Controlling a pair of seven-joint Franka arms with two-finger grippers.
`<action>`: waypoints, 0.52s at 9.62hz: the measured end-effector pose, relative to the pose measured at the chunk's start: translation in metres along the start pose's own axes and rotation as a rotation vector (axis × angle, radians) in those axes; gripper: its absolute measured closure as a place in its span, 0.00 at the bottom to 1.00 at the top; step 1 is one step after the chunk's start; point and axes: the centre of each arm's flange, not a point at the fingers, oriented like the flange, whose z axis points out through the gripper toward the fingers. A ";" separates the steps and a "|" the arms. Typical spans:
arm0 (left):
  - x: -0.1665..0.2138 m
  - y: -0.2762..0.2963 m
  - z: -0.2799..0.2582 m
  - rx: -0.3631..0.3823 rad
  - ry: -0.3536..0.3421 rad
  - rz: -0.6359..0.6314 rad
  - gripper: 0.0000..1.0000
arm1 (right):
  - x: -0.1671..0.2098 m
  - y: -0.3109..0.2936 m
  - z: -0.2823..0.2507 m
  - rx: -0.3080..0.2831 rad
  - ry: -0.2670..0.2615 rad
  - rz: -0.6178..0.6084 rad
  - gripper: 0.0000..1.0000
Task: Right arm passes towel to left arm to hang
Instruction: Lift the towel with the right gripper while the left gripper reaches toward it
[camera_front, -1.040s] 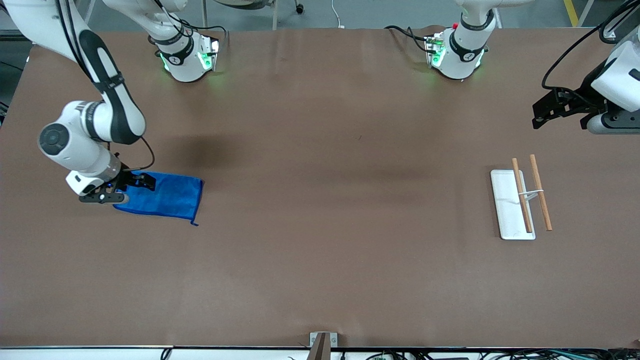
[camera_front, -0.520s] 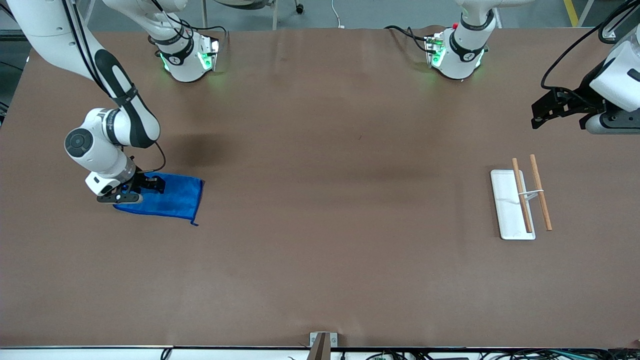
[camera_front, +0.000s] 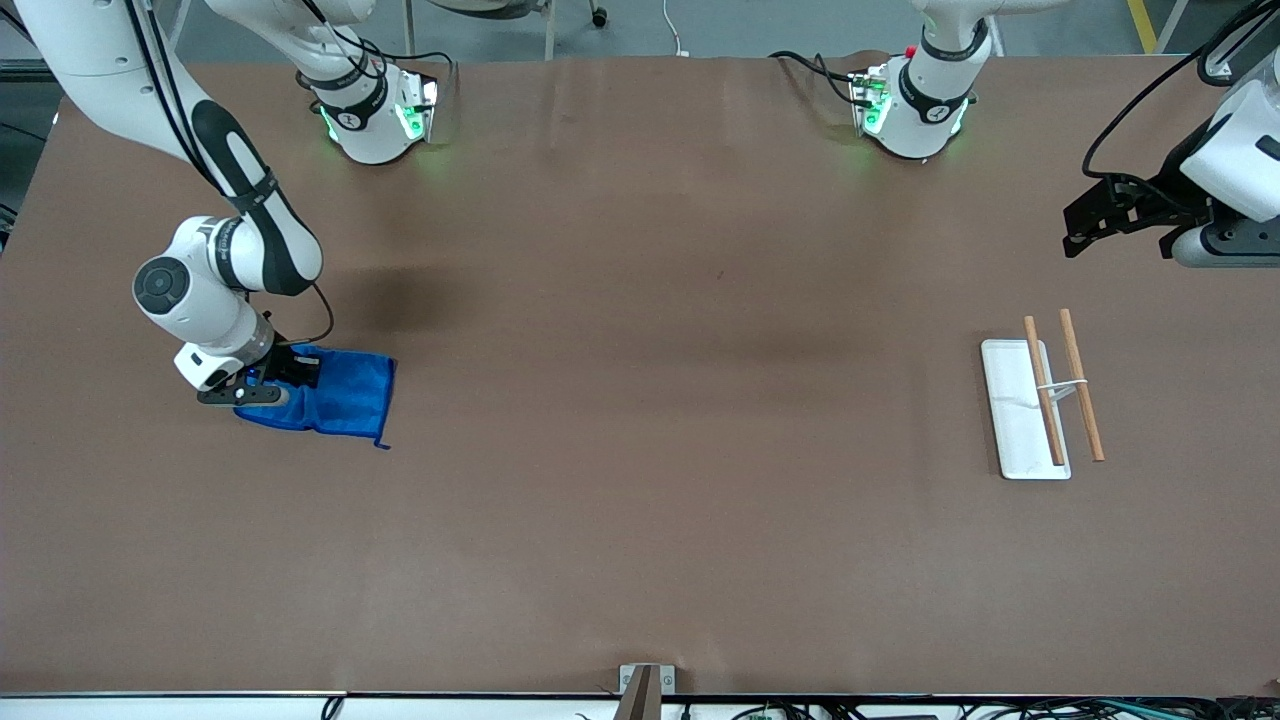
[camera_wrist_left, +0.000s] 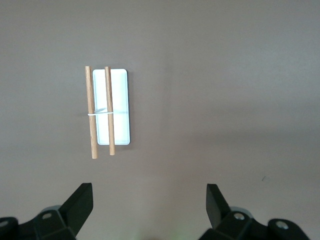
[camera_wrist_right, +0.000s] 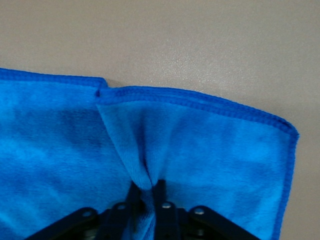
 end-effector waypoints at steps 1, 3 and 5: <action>0.001 0.000 0.001 0.000 -0.003 0.000 0.00 | 0.001 -0.001 -0.004 0.003 -0.022 -0.001 0.94; 0.002 0.000 0.003 -0.001 -0.004 0.000 0.00 | 0.022 -0.003 -0.056 0.016 -0.086 -0.009 0.94; 0.003 0.000 0.002 -0.001 -0.001 0.001 0.00 | 0.051 -0.020 -0.139 0.029 -0.132 -0.047 0.94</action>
